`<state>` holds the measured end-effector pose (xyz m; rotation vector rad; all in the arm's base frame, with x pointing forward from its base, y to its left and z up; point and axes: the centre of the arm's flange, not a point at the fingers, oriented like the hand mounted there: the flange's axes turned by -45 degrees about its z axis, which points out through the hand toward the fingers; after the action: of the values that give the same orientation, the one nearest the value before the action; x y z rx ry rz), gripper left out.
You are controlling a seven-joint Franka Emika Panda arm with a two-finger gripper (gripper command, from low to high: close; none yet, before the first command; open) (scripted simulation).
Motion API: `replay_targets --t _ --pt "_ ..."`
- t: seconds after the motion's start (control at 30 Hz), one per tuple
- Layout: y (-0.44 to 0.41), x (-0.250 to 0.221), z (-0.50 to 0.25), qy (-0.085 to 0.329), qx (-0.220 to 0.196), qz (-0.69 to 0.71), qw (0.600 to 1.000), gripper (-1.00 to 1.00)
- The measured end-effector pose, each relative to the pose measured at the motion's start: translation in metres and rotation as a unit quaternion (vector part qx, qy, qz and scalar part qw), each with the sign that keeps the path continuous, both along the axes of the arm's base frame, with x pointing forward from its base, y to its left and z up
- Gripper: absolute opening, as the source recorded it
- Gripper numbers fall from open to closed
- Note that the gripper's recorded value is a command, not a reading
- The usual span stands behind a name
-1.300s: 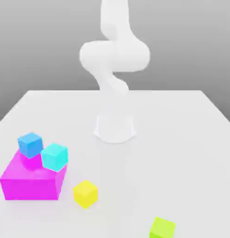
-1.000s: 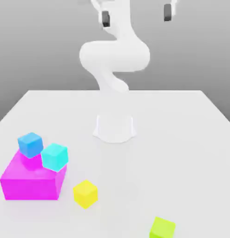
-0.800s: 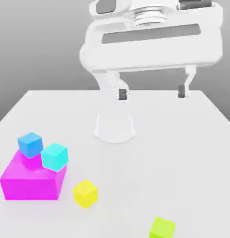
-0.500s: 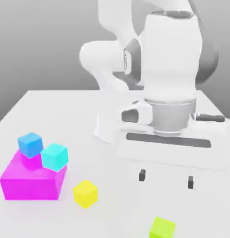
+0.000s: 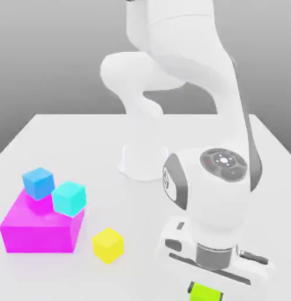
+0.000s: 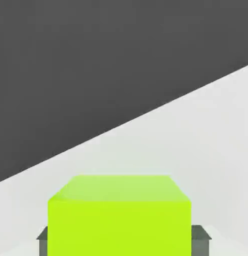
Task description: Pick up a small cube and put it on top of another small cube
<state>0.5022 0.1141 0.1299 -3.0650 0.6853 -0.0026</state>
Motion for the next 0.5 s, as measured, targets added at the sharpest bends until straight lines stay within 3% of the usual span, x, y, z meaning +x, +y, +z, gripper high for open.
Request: replay_targets --t 0.2,0.5 --pt "-0.007 0.0 0.063 0.0 -0.001 -0.003 1.0 -1.0" --pt "-0.167 -0.048 0.144 0.0 -0.011 -0.089 0.996 -1.0"
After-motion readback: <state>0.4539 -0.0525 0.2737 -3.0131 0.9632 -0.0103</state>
